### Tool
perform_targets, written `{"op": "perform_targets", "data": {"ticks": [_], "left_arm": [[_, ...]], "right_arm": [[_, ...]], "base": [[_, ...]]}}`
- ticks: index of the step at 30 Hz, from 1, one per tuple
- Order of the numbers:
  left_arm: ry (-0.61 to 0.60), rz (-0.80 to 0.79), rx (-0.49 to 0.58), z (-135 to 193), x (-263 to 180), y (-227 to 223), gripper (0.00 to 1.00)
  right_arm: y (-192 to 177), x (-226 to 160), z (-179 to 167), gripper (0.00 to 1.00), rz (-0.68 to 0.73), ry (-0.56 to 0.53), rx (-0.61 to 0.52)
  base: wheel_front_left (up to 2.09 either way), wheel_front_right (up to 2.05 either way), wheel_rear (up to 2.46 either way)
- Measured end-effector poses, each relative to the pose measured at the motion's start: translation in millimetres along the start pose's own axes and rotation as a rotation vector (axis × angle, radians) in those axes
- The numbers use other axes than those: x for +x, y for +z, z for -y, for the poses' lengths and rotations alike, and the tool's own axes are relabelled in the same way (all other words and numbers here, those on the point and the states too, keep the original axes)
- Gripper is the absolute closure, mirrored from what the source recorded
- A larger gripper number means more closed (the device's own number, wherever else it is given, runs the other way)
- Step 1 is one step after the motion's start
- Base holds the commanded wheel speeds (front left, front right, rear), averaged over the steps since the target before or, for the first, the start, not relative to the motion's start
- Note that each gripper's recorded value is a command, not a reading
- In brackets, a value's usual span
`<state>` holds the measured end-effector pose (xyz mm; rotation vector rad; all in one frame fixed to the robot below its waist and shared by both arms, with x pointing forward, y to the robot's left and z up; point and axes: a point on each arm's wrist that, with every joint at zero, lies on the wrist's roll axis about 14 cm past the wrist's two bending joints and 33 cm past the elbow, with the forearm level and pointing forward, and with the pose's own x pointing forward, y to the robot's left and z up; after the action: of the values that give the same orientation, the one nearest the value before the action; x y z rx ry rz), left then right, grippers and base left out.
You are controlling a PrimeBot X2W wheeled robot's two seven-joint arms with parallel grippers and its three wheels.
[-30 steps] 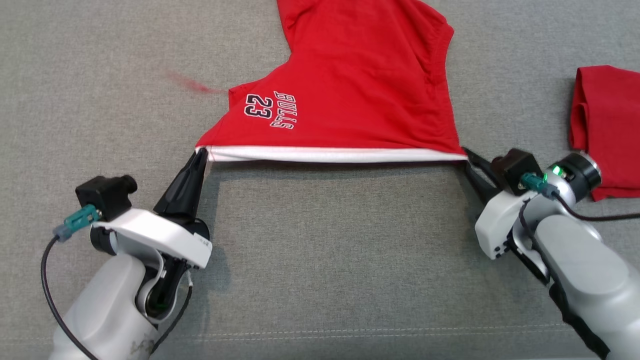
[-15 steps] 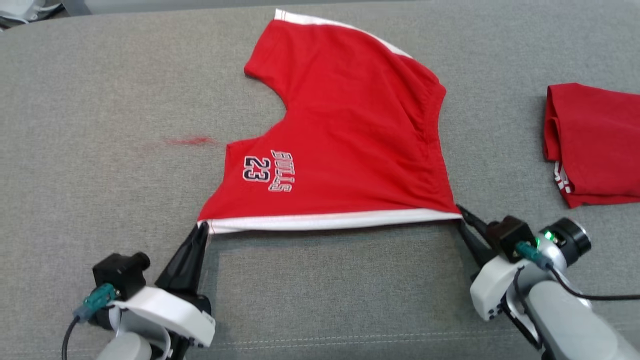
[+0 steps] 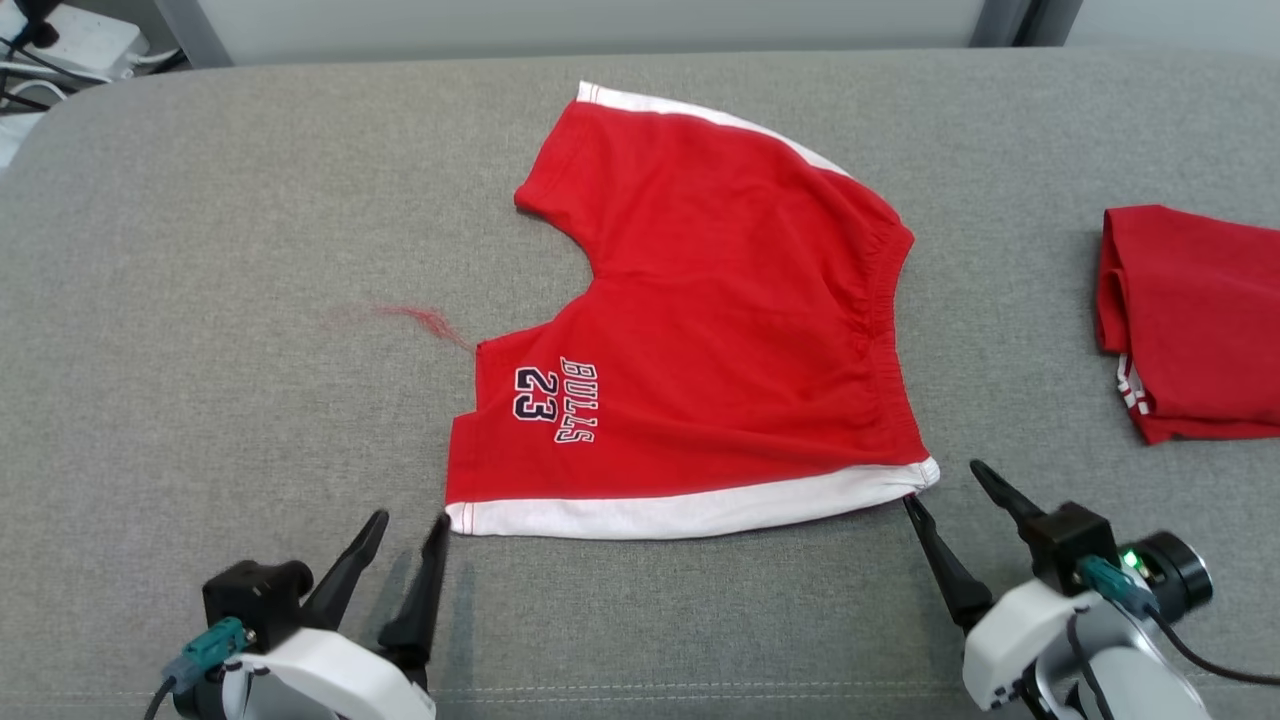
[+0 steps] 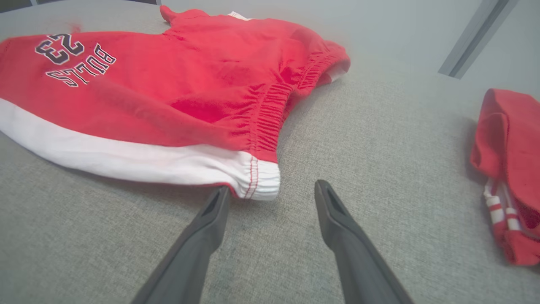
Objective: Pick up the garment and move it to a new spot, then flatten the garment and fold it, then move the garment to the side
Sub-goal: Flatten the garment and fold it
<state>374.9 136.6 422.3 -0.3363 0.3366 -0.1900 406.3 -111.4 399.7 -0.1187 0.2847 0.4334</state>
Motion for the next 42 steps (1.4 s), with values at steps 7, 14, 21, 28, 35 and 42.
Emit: {"op": "perform_targets", "data": {"ticks": [7,14,21,28,35,42], "left_arm": [[0.064,0.041,0.084,-12.7,-16.5,8.6,0.00],[0.057,0.212,0.132,0.9,-22.2,51.4,0.00],[0.061,0.340,0.162,6.9,-26.6,86.2,0.00],[0.165,0.383,0.215,-22.6,-49.5,95.3,0.00],[0.204,0.344,0.239,-32.6,-70.8,73.0,0.00],[0.208,0.342,0.252,-32.0,-79.7,68.1,0.00]], "right_arm": [[7.4,-25.7,1.2,0.00,0.060,-0.072,0.125],[50.2,-42.7,9.4,0.00,0.225,-0.140,0.223],[82.0,-61.4,23.8,0.00,0.346,-0.205,0.236],[71.3,-90.3,23.5,0.00,0.345,-0.260,0.274],[59.4,-102.3,15.3,0.00,0.307,-0.268,0.298],[51.7,-109.2,7.1,0.00,0.281,-0.261,0.312]], "base": [[0.00,0.00,0.00],[0.00,0.00,0.00],[0.00,0.00,0.00],[0.00,0.00,0.00],[0.00,0.00,0.00],[0.00,0.00,0.00]]}}
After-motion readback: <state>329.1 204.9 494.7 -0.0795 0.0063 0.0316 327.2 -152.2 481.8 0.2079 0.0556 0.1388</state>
